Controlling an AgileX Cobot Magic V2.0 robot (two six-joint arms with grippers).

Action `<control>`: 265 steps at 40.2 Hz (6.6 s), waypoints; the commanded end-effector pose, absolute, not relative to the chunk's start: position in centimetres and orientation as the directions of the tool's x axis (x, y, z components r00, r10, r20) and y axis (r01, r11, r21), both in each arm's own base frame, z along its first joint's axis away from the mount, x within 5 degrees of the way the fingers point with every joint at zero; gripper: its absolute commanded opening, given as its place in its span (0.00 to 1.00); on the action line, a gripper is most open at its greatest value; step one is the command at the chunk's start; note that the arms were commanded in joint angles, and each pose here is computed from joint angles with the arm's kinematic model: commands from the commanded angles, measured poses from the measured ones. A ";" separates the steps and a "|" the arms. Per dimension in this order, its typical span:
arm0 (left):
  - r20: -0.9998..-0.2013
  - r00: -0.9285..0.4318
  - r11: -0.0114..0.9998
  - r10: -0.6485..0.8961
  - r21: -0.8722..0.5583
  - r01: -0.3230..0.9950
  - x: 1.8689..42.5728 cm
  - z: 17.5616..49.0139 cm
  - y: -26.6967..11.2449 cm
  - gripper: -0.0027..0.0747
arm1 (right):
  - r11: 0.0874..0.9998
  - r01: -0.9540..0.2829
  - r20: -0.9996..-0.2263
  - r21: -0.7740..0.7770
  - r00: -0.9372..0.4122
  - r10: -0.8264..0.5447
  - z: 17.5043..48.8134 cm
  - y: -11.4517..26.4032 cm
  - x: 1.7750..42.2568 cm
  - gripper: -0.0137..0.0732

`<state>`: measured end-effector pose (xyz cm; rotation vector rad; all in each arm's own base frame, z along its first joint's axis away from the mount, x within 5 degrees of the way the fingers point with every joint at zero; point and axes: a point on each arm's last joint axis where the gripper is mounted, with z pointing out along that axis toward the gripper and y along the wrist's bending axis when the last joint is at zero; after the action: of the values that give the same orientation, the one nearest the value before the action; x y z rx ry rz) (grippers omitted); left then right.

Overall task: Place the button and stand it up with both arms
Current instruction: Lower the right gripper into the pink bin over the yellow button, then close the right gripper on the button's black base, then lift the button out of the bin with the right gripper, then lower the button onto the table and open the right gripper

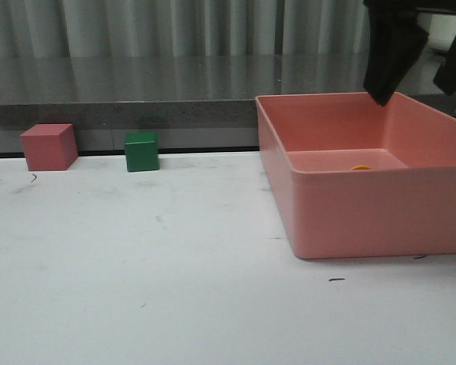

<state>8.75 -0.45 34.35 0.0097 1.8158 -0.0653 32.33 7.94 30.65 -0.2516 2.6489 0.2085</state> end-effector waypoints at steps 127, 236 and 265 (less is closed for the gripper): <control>-0.987 -0.157 0.998 -0.039 -0.048 0.050 9.0 35.8 -0.5 0.76 | 0.970 -0.036 -0.309 0.241 -0.950 0.041 34.6 16.5 35.7 0.37; -0.987 -0.157 0.998 -0.039 -0.048 0.050 9.0 35.8 -0.5 0.76 | 0.952 -0.029 -0.251 0.305 -0.967 0.051 23.2 35.8 37.6 0.68; -0.987 -0.157 0.998 -0.039 -0.048 0.050 9.0 35.8 -0.5 0.76 | 0.871 -0.394 -0.509 0.293 -0.836 -0.206 38.4 31.7 33.3 0.68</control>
<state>8.75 -0.45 34.35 0.0097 1.8158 -0.0653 35.76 34.33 32.22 -0.3479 2.6447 0.5186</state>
